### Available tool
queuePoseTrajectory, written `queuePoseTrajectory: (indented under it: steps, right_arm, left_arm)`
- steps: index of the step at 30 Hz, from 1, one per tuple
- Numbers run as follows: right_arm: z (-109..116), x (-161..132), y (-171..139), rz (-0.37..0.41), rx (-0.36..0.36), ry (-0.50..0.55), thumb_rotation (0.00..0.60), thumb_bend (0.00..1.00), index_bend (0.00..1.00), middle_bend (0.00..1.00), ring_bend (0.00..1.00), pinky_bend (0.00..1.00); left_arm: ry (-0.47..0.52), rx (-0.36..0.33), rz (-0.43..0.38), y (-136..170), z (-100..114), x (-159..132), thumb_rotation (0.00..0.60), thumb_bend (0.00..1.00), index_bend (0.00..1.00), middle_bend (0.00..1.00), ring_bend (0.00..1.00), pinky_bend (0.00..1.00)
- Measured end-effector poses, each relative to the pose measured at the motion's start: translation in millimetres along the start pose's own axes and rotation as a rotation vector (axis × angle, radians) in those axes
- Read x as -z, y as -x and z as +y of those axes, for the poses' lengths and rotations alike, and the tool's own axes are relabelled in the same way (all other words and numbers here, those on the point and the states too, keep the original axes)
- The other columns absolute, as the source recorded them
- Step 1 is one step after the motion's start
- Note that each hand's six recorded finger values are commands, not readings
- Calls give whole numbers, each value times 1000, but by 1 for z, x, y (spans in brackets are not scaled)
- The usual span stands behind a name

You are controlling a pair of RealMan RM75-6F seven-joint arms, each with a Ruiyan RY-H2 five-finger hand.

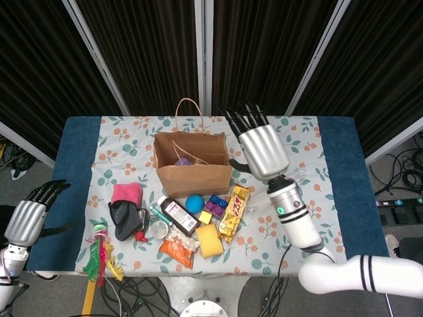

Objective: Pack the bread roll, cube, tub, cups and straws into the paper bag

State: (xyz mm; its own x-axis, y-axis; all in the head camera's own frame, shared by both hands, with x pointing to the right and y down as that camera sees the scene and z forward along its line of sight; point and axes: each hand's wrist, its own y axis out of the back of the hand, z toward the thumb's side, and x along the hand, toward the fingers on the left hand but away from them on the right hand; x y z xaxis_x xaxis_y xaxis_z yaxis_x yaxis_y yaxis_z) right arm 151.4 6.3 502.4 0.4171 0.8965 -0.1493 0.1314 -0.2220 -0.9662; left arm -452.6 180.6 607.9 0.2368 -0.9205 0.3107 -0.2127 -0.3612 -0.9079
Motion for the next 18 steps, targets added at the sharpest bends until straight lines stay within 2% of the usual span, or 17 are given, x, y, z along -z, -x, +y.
queuePoseTrajectory:
  steps: [2,4,9,13,18]
  right_arm:
    - [-6,21,-15,-9,-55,-95,600,0,32,196,12,36]
    - [-18,48,-34,-17,-147,-204,600,0,58,196,12,36]
    - [-60,97,-75,-3,-373,-357,600,0,82,195,12,38]
    - [-87,128,-89,-13,-463,-439,600,0,81,193,12,38]
    - [-130,145,-95,-24,-548,-445,600,0,94,193,13,39]
  left_arm:
    - [2,4,-4,0,-2,-1,600,128,238,267,177,255]
    - [4,5,-8,-1,-3,-3,600,128,238,267,177,255]
    - [-2,4,-17,-2,-2,-6,600,127,238,267,177,255]
    - [0,3,-11,0,-3,-6,600,128,238,267,177,255]
    - [0,-7,-14,1,-1,-7,600,128,238,274,177,254]
